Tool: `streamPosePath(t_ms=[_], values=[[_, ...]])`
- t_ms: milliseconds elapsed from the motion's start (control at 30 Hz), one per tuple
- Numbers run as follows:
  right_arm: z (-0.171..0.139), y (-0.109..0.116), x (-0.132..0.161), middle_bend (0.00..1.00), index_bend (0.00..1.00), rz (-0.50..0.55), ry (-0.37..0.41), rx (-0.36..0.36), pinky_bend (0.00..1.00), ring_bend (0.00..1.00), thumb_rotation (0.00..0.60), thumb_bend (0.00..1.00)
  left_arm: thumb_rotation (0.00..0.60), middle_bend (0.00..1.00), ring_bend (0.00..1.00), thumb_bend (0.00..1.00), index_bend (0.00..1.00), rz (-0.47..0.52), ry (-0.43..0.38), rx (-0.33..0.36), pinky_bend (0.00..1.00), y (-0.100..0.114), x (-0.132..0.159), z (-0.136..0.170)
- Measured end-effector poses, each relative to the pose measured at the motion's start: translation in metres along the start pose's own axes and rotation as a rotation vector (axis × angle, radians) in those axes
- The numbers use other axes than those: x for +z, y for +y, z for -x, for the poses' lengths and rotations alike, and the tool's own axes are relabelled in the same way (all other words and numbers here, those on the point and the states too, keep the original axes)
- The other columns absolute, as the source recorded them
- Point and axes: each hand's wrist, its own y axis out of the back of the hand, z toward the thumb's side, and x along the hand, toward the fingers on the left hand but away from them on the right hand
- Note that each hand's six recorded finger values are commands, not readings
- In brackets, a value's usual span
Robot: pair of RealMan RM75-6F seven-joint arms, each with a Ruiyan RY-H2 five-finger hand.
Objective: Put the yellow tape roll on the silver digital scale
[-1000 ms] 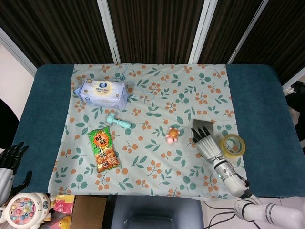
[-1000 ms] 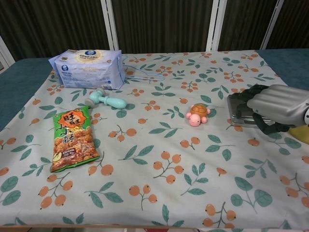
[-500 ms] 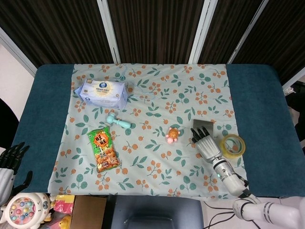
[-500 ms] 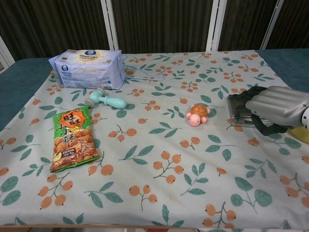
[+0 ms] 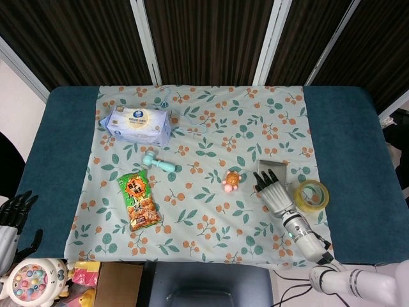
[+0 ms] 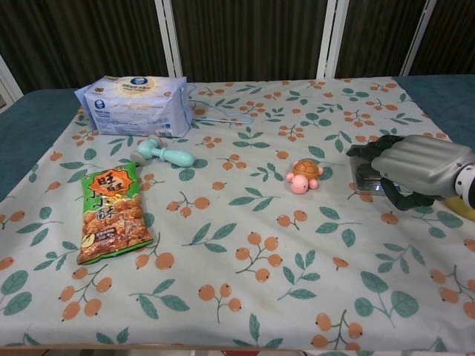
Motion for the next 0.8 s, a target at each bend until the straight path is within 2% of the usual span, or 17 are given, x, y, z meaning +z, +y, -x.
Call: streamPosePath(t_ms=[300, 400, 533, 633, 667, 733, 800], values=[[-0.003, 0.003, -0.003, 0.0, 0.38, 0.006, -0.014, -0.013, 0.0, 0.0, 0.6, 0.97, 0.6, 0.0, 0.04, 0.46, 0.0, 0.0, -0.001, 0.01, 0.1, 0.002, 0.0, 0.001], [-0.01, 0.01, -0.011, 0.0, 0.31, 0.041, -0.036, -0.046, 0.0, 0.0, 0.6, 0.9, 0.6, 0.0, 0.04, 0.46, 0.0, 0.0, -0.002, 0.012, 0.1, 0.003, 0.0, 0.002], [-0.027, 0.021, -0.036, 0.0, 0.19, 0.096, -0.087, -0.101, 0.0, 0.0, 0.6, 0.66, 0.6, 0.0, 0.04, 0.46, 0.0, -0.001, -0.001, 0.014, 0.1, 0.003, 0.0, 0.002], [-0.04, 0.023, -0.053, 0.0, 0.11, 0.128, -0.119, -0.117, 0.0, 0.0, 0.6, 0.49, 0.6, 0.0, 0.04, 0.46, 0.0, -0.002, -0.002, 0.014, 0.1, 0.003, 0.0, 0.002], [-0.042, 0.023, -0.056, 0.0, 0.06, 0.134, -0.123, -0.119, 0.0, 0.0, 0.6, 0.36, 0.6, 0.0, 0.04, 0.46, 0.0, -0.003, -0.002, 0.014, 0.1, 0.003, 0.001, 0.002], [-0.045, 0.023, -0.06, 0.0, 0.0, 0.148, -0.128, -0.118, 0.0, 0.0, 0.6, 0.19, 0.6, 0.0, 0.04, 0.46, 0.0, -0.004, -0.001, 0.013, 0.1, 0.003, 0.001, 0.002], [-0.048, 0.021, -0.066, 0.0, 0.0, 0.168, -0.134, -0.107, 0.0, 0.0, 0.6, 0.12, 0.6, 0.0, 0.04, 0.46, 0.0, -0.008, 0.0, 0.011, 0.1, 0.002, 0.001, 0.002]])
